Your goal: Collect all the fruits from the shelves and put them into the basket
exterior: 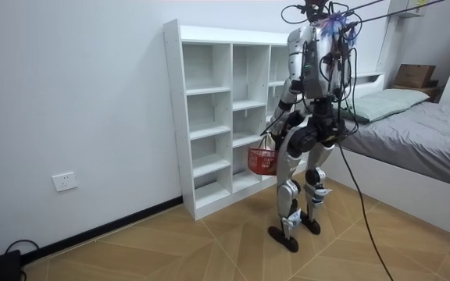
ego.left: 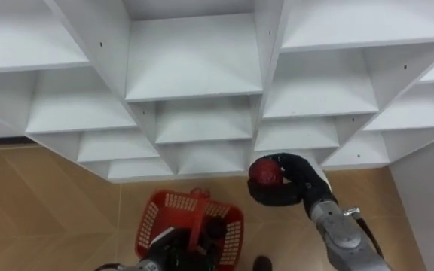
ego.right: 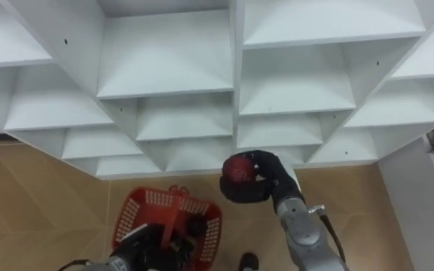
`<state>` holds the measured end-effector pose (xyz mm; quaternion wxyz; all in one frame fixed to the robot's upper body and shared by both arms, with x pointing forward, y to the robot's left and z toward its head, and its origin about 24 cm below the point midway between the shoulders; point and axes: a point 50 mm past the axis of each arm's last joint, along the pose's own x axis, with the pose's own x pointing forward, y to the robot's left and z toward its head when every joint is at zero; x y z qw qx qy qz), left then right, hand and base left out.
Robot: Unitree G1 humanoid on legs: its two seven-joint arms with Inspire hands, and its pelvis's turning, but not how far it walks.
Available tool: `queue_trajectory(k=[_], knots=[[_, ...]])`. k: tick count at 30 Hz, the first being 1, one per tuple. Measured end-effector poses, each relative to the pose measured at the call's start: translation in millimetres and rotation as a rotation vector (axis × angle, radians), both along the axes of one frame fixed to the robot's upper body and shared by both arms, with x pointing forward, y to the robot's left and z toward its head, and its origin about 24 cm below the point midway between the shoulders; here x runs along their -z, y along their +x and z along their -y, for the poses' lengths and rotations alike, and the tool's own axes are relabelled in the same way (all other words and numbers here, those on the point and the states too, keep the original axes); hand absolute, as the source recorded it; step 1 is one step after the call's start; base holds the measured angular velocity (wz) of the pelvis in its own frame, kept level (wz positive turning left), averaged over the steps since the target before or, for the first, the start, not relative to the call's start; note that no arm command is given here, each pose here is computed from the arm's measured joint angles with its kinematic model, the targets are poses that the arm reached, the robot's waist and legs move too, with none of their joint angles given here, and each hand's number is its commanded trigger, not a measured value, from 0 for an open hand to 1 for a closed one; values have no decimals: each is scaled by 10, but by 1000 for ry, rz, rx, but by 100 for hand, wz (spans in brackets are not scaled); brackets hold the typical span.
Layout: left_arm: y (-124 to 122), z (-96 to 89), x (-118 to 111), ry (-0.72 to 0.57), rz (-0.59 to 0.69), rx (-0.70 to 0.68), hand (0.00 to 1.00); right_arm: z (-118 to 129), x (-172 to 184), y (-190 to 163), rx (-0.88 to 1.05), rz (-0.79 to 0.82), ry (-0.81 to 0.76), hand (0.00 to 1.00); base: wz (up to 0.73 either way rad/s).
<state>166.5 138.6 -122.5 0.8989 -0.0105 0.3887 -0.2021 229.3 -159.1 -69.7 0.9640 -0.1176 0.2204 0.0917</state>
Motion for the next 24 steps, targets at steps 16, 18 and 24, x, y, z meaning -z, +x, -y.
queue_trajectory(k=[16, 18, 24], knots=[[131, 168, -233, -167, 148, 70, 100, -90, 148, -172, -111, -81, 31, 100, -2], [146, 200, -269, -181, 165, 88, 100, -115, 112, -151, -133, -65, 41, 100, 0], [129, 210, -331, -205, 192, 119, 100, -174, 84, -147, -178, -57, 57, 100, -1]])
